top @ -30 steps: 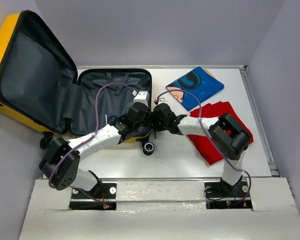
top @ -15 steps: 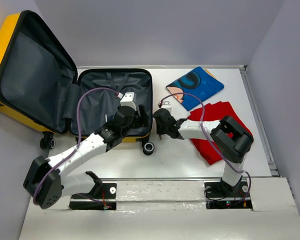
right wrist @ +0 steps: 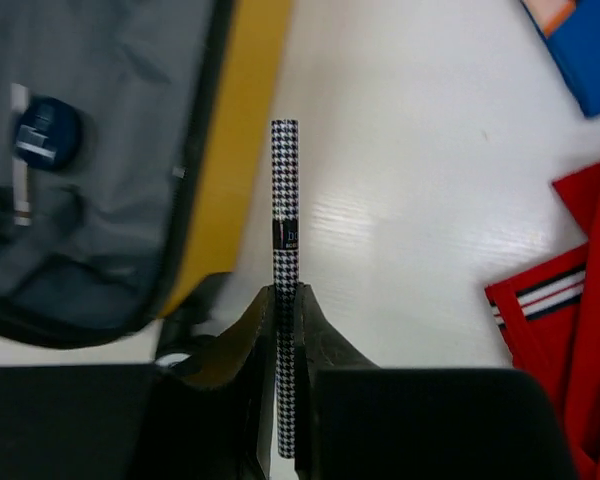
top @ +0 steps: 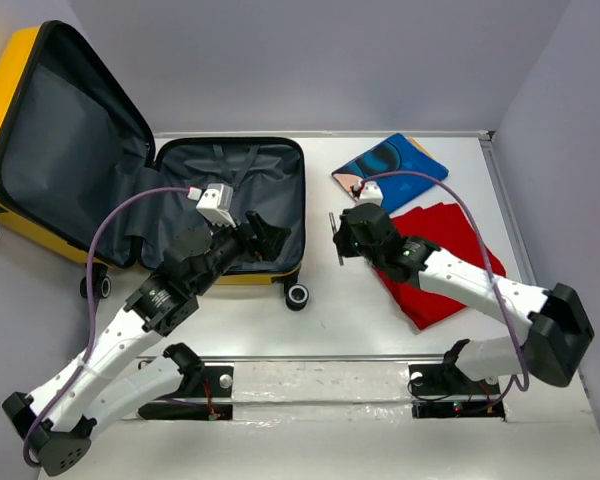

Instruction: Pack the luggage

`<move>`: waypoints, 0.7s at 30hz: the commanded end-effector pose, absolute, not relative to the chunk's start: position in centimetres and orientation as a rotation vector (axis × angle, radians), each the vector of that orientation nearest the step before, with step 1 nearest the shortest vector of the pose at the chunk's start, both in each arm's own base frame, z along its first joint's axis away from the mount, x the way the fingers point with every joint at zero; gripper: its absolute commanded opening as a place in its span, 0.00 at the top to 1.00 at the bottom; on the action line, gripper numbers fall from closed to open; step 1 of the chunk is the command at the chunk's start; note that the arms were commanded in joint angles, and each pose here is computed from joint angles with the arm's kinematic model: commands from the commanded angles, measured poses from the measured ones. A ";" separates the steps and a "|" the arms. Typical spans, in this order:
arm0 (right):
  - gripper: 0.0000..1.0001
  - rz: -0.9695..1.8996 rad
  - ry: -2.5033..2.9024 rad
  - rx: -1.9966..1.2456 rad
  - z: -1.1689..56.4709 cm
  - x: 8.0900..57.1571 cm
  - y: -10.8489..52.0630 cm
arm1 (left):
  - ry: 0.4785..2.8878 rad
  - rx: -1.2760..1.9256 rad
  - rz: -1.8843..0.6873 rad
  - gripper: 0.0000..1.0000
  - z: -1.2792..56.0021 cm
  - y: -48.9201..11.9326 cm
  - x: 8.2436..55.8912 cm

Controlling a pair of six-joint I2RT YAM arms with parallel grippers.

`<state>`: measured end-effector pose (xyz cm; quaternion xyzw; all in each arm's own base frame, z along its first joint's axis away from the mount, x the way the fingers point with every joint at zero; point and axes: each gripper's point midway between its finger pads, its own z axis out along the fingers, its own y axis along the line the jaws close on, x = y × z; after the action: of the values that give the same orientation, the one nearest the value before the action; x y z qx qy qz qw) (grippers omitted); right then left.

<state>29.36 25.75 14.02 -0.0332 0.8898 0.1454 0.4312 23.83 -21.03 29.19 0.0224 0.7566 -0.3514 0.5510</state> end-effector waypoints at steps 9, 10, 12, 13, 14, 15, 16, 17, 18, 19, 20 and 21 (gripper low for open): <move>0.75 0.949 1.955 -0.375 29.3 32.1 42.1 | 1.771 0.006 -0.843 0.01 30.2 -18.3 21.3; 0.42 0.948 1.986 -0.387 27.9 32.7 43.2 | 1.755 0.002 -0.850 0.01 30.3 -18.1 21.2; 0.22 0.826 2.006 -0.312 27.9 34.4 42.1 | 1.761 0.012 -0.872 0.01 29.9 -18.5 20.9; 0.17 0.800 1.994 -0.254 28.7 35.6 39.9 | 1.760 0.022 -0.890 0.01 29.9 -18.8 20.8; 0.16 0.782 2.004 -0.202 28.4 36.2 38.2 | 1.764 0.034 -0.904 0.01 29.7 -19.2 20.8; 0.16 0.739 2.071 -0.127 25.2 36.2 35.7 | 1.787 0.054 -0.936 0.01 28.7 -19.9 20.6; 0.16 0.691 2.081 -0.016 24.2 37.8 31.9 | 1.763 0.080 -0.989 0.01 29.3 -20.7 20.4; 0.16 0.695 2.028 0.069 26.1 37.3 28.6 | 1.785 0.116 -1.054 0.01 28.7 -22.0 19.9; 0.16 0.659 2.034 0.151 25.1 37.1 25.7 | 1.790 0.132 -1.094 0.01 28.5 -22.8 19.8; 0.17 0.568 2.101 0.265 20.5 36.0 21.9 | 1.754 0.148 -1.149 0.01 28.9 -23.7 19.7; 0.17 0.540 2.015 0.397 22.3 35.8 16.9 | 1.760 0.172 -1.190 0.01 28.7 -24.7 19.4; 0.18 0.491 2.004 0.497 21.2 34.9 13.9 | 1.787 0.196 -1.214 0.01 28.0 -25.8 19.3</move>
<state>35.49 27.17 20.03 0.0145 0.8663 0.2534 0.4302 20.49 -21.43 27.40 0.0350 0.7561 -0.4116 0.5076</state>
